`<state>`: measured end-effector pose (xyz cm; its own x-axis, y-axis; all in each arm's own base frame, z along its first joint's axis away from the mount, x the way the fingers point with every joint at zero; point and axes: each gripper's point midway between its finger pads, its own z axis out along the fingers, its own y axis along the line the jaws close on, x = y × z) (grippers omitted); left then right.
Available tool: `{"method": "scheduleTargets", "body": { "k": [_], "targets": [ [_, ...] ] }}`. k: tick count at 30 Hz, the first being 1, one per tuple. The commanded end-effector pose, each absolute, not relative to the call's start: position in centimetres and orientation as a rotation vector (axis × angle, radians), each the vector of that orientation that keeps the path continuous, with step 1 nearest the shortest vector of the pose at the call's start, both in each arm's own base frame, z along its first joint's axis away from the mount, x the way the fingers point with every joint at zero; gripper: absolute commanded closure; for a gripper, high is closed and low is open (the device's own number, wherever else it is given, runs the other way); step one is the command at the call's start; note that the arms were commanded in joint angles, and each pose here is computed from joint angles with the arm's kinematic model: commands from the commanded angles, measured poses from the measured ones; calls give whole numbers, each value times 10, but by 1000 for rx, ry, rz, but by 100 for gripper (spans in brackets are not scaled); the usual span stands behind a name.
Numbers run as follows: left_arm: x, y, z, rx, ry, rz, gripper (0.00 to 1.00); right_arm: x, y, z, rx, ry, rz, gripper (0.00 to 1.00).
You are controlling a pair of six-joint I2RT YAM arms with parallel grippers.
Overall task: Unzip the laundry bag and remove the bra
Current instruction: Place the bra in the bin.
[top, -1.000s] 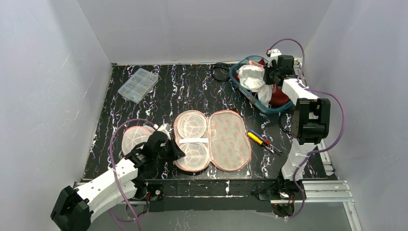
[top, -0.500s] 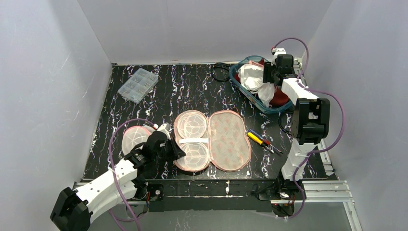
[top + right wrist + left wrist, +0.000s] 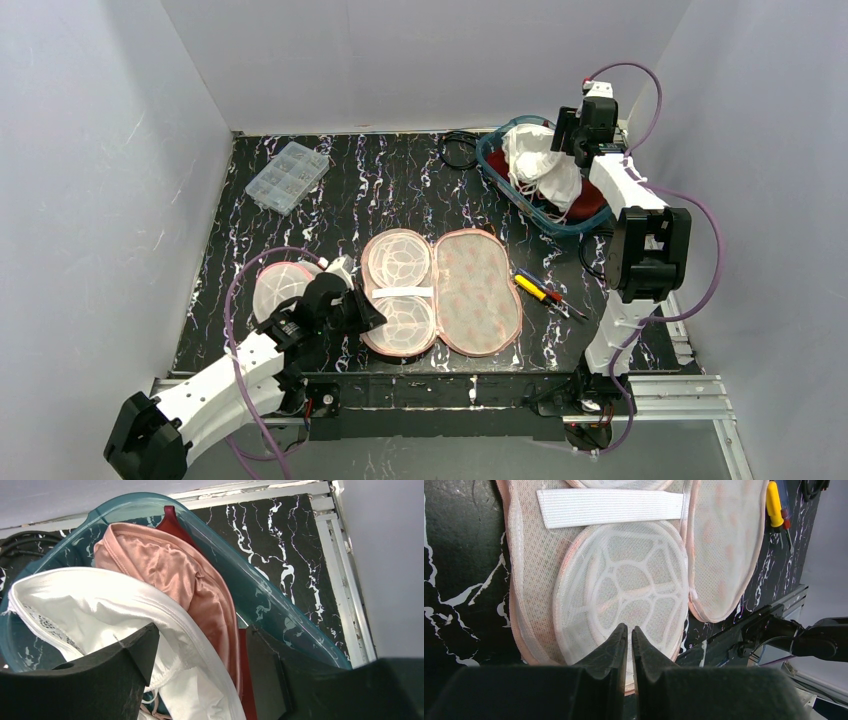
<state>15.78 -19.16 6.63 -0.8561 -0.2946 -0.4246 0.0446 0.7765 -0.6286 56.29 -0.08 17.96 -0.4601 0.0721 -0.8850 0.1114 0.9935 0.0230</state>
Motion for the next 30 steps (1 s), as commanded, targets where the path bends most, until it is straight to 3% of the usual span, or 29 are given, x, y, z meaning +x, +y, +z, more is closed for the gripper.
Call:
{"method": "scheduleTargets", "body": {
  "k": [1, 6, 8, 11, 13, 23, 30],
  "targets": [
    [154, -191, 62, -190, 2470, -899, 92, 568, 0, 221, 175, 1967, -7, 27],
    [154, -193, 59, -193, 2478, -903, 92, 567, -5, 226, 224, 1946, -19, 33],
    [154, -193, 57, -192, 2483, -901, 92, 567, -7, 228, 245, 1944, -28, 39],
    [154, -194, 58, -196, 2479, -911, 92, 566, -6, 224, 253, 1954, -18, 57],
    [154, -195, 58, -195, 2477, -916, 92, 566, -6, 213, 247, 1979, -21, 61],
    [152, -191, 47, -209, 2493, -896, 92, 567, -11, 151, 243, 2108, -81, 45],
    [155, -195, 39, -210, 2520, -882, 92, 576, -19, 128, 270, 2150, -139, 48]
  ]
}}
